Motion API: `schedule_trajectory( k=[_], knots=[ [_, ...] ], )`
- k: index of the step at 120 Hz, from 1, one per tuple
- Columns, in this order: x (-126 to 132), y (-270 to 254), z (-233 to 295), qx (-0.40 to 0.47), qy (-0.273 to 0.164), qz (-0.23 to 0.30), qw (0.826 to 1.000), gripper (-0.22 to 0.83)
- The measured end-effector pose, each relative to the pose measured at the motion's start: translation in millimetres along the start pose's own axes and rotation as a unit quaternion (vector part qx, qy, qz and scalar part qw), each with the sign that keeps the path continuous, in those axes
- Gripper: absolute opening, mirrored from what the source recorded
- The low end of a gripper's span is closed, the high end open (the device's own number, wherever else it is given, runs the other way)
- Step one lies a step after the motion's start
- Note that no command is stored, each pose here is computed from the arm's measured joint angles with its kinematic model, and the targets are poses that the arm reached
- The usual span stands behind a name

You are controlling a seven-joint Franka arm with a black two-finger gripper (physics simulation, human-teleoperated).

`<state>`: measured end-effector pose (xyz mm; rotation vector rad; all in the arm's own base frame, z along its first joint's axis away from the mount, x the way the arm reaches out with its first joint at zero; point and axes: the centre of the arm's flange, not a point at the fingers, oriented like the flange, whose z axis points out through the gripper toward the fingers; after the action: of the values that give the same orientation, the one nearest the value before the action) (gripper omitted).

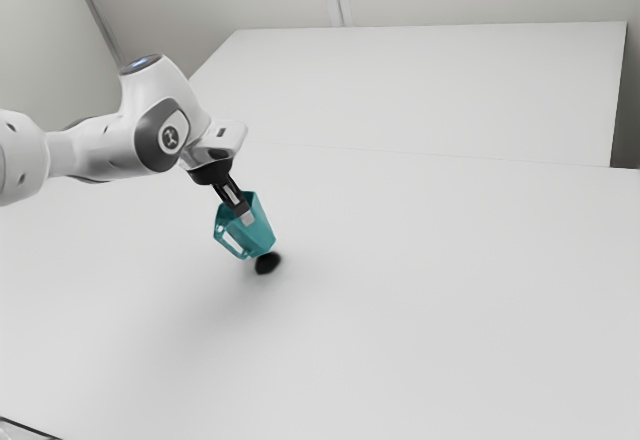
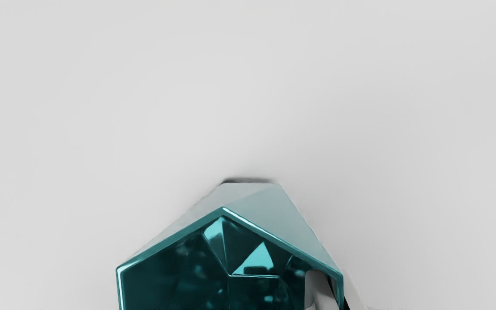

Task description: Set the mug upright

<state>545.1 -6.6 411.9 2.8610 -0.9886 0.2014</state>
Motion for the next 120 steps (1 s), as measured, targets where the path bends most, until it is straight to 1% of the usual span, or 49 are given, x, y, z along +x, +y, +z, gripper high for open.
schedule_trajectory(
  k=[16, 46, 67, 120],
  knots=[
    [1, -2, 7, 0.005, -0.012, -0.015, 1.000, -0.17],
    [9, -7, 19, 0.011, -0.029, -0.037, 0.999, -0.17],
    [13, -8, 18, 0.014, -0.028, -0.049, 0.998, -0.17],
    [16, -15, 37, 0.017, -0.044, -0.072, 0.996, -0.17]
  ],
)
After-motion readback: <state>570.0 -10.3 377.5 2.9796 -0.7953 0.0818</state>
